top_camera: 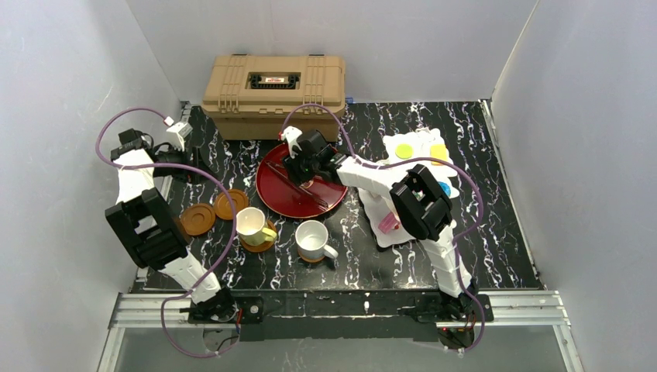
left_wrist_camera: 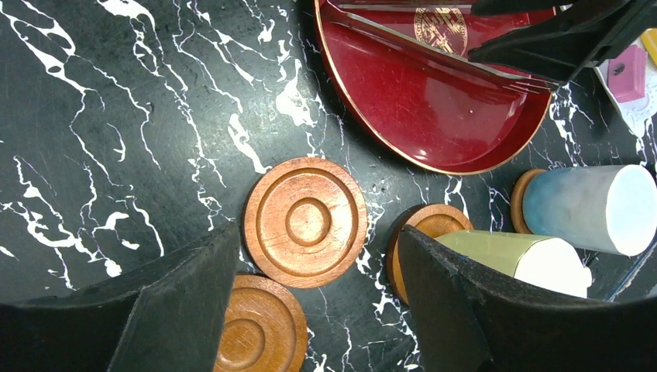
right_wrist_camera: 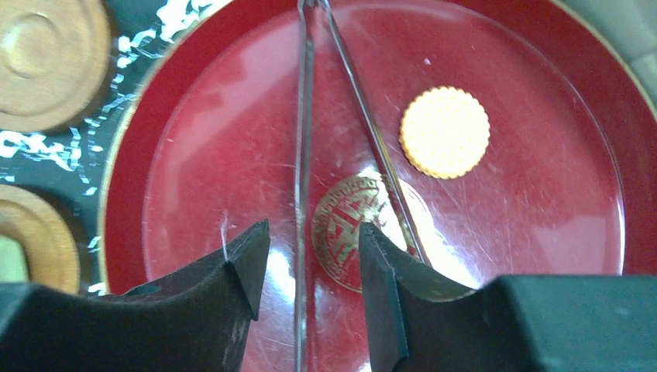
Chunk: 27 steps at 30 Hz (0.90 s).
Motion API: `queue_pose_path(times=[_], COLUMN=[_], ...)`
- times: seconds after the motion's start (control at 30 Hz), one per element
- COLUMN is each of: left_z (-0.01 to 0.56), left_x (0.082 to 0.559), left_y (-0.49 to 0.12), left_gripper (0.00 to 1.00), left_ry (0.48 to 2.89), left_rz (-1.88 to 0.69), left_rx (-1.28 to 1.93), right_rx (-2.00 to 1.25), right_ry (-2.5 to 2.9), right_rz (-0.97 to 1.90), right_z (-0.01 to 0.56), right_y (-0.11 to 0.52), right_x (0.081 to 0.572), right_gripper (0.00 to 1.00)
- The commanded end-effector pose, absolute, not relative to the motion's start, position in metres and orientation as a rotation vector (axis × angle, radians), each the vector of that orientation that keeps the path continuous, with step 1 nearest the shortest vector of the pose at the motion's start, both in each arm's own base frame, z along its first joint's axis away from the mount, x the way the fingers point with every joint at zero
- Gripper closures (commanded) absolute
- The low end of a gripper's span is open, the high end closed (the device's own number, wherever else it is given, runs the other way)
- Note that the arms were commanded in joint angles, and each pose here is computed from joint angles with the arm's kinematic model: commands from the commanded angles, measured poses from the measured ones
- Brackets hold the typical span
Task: Serve the afternoon tea
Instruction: Pick up the clamp from the center of the board.
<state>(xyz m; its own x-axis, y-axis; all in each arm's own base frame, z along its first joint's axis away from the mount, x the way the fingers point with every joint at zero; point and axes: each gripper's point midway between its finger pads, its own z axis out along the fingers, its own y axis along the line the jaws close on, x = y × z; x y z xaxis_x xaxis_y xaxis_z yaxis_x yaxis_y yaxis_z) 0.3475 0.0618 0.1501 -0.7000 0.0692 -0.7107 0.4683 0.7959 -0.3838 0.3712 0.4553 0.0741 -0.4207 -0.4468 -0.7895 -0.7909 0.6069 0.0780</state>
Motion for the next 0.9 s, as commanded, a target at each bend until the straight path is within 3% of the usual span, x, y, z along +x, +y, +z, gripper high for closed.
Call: queue_pose_path(times=[0.0, 0.67, 0.73, 0.83, 0.87], left_z=[0.171, 0.186, 0.188, 0.191, 0.194], left_x=[0.348, 0.352, 0.353, 0.353, 0.353], left_y=[0.061, 0.059, 0.058, 0.055, 0.052], left_gripper=[0.28, 0.27, 0.27, 0.26, 0.26], left_ry=[2.233, 2.202, 2.197, 2.184, 2.176], left_rz=[-0.701, -0.712, -0.714, -0.732, -0.737], left_rx=[0.419, 0.401, 0.397, 0.396, 0.404], right_rx=[-1.039, -1.162, -1.158, -1.107, -1.076], right_ry=[2.009, 2.158, 2.155, 2.108, 2.067], right_rz=[0.688, 0.560, 0.555, 0.551, 0.569], right_z=[0.110, 0.053, 0.053, 0.071, 0.088], right_y=[0.473, 0.477, 0.479, 0.486, 0.491], right_x=[0.365, 0.362, 0.365, 0.376, 0.380], right_gripper=[0.48, 0.60, 0.69, 0.99, 0.99])
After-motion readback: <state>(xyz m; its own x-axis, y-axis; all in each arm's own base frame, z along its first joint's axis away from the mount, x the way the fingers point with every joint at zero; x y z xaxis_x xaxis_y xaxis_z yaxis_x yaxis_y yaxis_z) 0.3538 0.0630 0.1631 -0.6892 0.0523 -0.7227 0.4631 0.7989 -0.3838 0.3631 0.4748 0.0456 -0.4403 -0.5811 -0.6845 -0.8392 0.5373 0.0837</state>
